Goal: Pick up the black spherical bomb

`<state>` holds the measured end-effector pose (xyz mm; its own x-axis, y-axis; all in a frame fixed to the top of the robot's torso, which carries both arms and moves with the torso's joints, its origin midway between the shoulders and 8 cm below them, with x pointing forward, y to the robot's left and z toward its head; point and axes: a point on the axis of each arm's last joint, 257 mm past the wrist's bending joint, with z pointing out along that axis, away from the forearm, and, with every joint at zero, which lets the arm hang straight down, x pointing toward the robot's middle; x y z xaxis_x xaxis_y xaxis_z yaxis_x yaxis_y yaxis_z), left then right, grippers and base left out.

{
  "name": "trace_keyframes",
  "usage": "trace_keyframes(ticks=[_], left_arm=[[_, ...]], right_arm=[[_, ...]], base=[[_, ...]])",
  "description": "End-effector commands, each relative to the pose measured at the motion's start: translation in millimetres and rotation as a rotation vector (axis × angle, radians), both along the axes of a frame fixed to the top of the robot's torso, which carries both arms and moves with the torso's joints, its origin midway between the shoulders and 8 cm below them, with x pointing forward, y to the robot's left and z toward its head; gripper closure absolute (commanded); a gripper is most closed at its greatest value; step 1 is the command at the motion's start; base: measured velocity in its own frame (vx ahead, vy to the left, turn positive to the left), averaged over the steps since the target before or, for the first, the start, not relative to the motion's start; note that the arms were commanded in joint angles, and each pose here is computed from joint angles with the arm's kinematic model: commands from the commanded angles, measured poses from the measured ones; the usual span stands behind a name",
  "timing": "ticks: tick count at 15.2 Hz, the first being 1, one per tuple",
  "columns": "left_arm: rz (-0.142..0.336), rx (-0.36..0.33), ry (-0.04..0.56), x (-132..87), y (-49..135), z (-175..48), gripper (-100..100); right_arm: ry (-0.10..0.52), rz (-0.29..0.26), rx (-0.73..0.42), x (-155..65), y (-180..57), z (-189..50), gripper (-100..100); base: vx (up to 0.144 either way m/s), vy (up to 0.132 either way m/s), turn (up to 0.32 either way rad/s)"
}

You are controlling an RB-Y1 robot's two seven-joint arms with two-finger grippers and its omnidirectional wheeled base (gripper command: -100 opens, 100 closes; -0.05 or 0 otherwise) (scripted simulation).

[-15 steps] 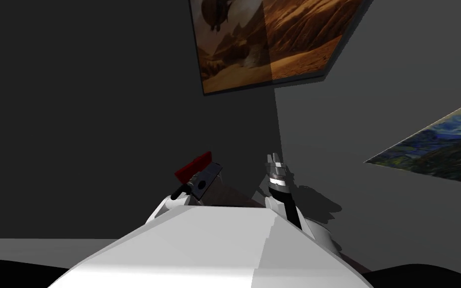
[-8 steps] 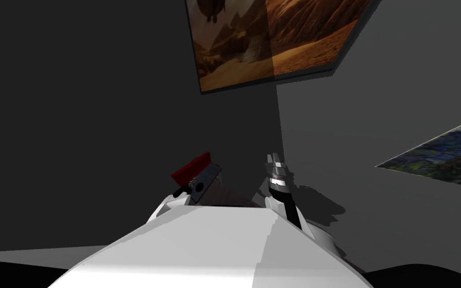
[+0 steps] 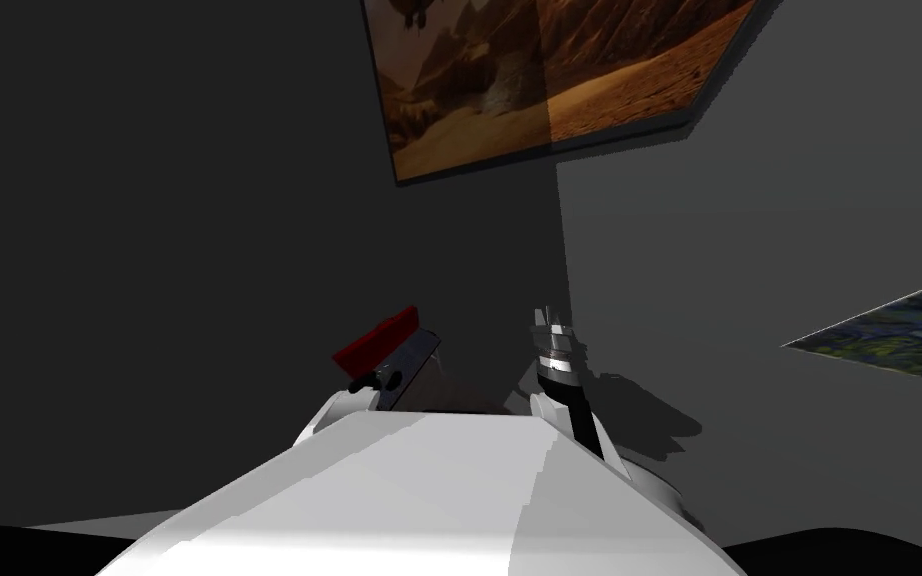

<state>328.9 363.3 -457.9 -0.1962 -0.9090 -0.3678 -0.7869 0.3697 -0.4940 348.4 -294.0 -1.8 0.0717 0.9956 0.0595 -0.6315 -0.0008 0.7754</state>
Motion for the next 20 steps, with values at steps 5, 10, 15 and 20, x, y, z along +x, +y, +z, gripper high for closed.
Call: trace_keyframes(ticks=[5,10,15,20], left_arm=[[-0.004,0.020,0.136,-26,10.4,-24,-100],[-0.012,0.049,0.259,-52,26.3,-39,-100],[-0.009,0.054,0.273,-55,30.2,-49,-100],[-0.003,0.052,0.268,-53,30.6,-61,-100]], right_arm=[[0.000,0.000,0.000,0,0,0,0],[0.000,0.000,0.000,0,0,0,0],[0.000,0.000,0.000,0,0,0,0],[0.000,0.000,0.000,0,0,0,0]], base=[[0.063,-0.042,0.010],[0.078,-0.047,0.008],[0.037,-0.014,-0.006],[0.001,0.023,-0.021]])
